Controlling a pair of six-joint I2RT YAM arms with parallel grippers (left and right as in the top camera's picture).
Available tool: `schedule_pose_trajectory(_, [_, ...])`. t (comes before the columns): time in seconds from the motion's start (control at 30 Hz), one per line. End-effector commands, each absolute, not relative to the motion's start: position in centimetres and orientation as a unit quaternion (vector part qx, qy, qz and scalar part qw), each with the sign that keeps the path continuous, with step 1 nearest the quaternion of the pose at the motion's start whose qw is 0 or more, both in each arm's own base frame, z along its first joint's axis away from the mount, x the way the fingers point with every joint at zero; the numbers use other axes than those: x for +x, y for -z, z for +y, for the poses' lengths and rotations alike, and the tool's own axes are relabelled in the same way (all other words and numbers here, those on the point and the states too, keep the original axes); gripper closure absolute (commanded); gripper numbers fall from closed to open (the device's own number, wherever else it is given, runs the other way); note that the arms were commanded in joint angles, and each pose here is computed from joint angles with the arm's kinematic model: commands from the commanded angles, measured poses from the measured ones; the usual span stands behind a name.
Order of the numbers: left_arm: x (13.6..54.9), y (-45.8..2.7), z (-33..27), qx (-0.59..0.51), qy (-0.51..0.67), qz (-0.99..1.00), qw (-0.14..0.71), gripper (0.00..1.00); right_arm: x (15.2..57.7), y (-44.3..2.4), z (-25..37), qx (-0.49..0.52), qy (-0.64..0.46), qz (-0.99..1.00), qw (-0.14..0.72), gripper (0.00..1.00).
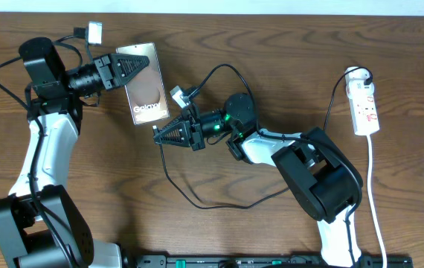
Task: Plug charger to phone and switch on socket
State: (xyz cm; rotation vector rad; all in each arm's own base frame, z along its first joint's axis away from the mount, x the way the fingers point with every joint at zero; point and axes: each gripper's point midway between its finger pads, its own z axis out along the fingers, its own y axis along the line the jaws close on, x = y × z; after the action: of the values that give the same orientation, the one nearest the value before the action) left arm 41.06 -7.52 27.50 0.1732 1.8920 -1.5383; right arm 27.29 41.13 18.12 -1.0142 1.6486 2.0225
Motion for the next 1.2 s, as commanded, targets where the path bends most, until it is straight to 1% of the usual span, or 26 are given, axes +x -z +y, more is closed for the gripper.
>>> schedule_pose_trajectory(0.0, [40.21, -28.12, -7.97, 0.093, 0.599, 0.719, 0.341, 0.93, 27.70, -18.53, 41.22, -0.355, -0.712, 0.578, 0.181, 0.99])
schedule_pose_trajectory(0.53, [39.79, -27.64, -8.23, 0.103, 0.613, 0.713, 0.323, 0.92, 27.80, -18.81, 41.22, -0.357, -0.713, 0.573, 0.192, 0.99])
schedule_pose_trajectory(0.73, [39.81, -27.64, -8.23, 0.088, 0.620, 0.715, 0.311, 0.92, 27.99, -18.73, 41.29, -0.351, -0.712, 0.577, 0.192, 0.99])
schedule_pose_trajectory(1.17, [39.79, -27.59, -8.89, 0.096, 0.619, 0.715, 0.310, 0.93, 28.26, -18.68, 41.37, -0.344, -0.712, 0.581, 0.194, 0.99])
